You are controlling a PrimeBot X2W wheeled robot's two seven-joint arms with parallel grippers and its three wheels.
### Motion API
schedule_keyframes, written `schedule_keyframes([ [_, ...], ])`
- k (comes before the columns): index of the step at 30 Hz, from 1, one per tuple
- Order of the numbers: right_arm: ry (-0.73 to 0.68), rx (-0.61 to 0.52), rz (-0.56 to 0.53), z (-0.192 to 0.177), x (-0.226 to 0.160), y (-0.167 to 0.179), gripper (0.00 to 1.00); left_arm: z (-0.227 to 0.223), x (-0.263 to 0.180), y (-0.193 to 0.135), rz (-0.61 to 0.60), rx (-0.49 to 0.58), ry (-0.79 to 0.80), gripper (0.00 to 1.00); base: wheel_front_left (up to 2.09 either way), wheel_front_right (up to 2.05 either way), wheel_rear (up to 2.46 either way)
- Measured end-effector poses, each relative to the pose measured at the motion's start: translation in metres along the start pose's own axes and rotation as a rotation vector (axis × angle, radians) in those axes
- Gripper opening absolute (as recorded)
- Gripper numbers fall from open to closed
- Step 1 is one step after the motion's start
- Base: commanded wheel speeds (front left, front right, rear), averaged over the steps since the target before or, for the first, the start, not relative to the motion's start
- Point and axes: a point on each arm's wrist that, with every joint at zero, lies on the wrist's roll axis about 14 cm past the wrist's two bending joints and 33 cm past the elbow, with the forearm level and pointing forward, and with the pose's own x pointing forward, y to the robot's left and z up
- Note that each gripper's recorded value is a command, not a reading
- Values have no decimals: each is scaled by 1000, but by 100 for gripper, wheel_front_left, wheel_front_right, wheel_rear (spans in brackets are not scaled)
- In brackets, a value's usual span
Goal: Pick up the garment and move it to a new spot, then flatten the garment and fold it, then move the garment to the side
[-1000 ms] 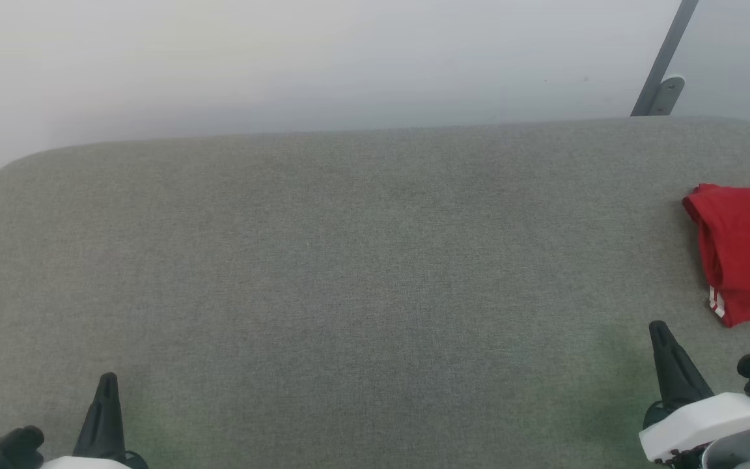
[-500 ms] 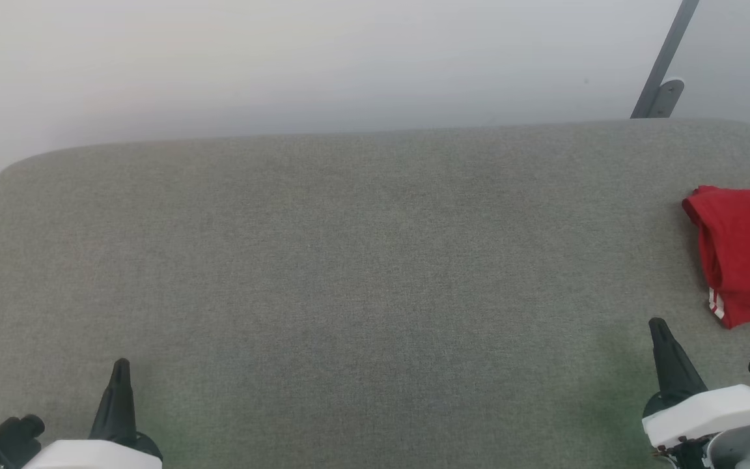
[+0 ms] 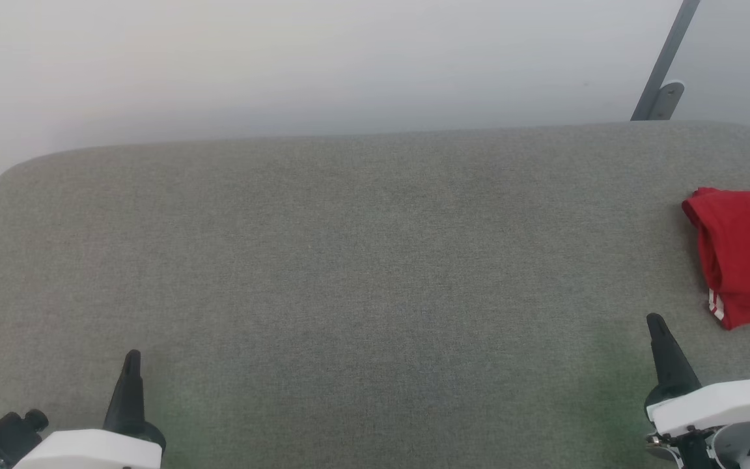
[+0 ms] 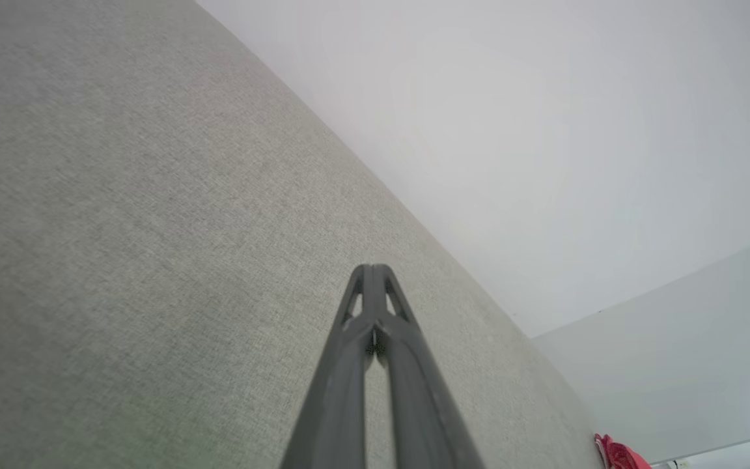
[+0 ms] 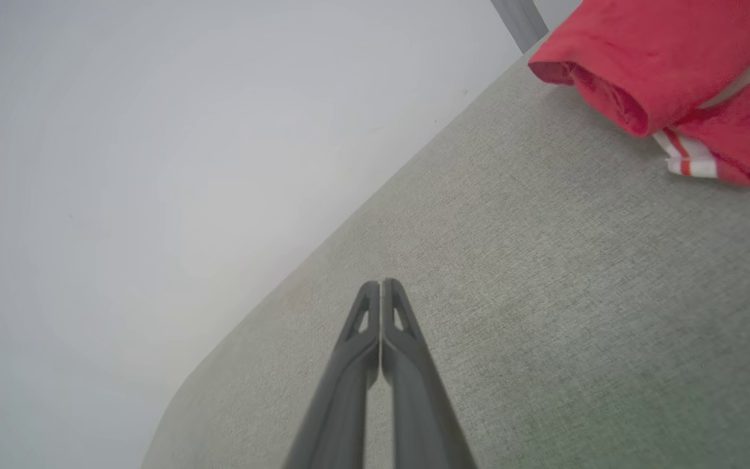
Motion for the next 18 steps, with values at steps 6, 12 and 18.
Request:
schedule_keyframes([
  [6, -2, 75, 4, 1, 2, 4, 0, -1, 4, -7, -13, -75, 5, 0, 0, 0, 0],
  [12, -3, 144, 5, 1, 2, 6, 0, -4, 4, -10, -16, -146, 15, 0, 0, 0, 0],
  [18, -1, 215, 8, 0, 3, 9, 0, -4, 7, -17, -31, -213, 20, 0, 0, 0, 0],
])
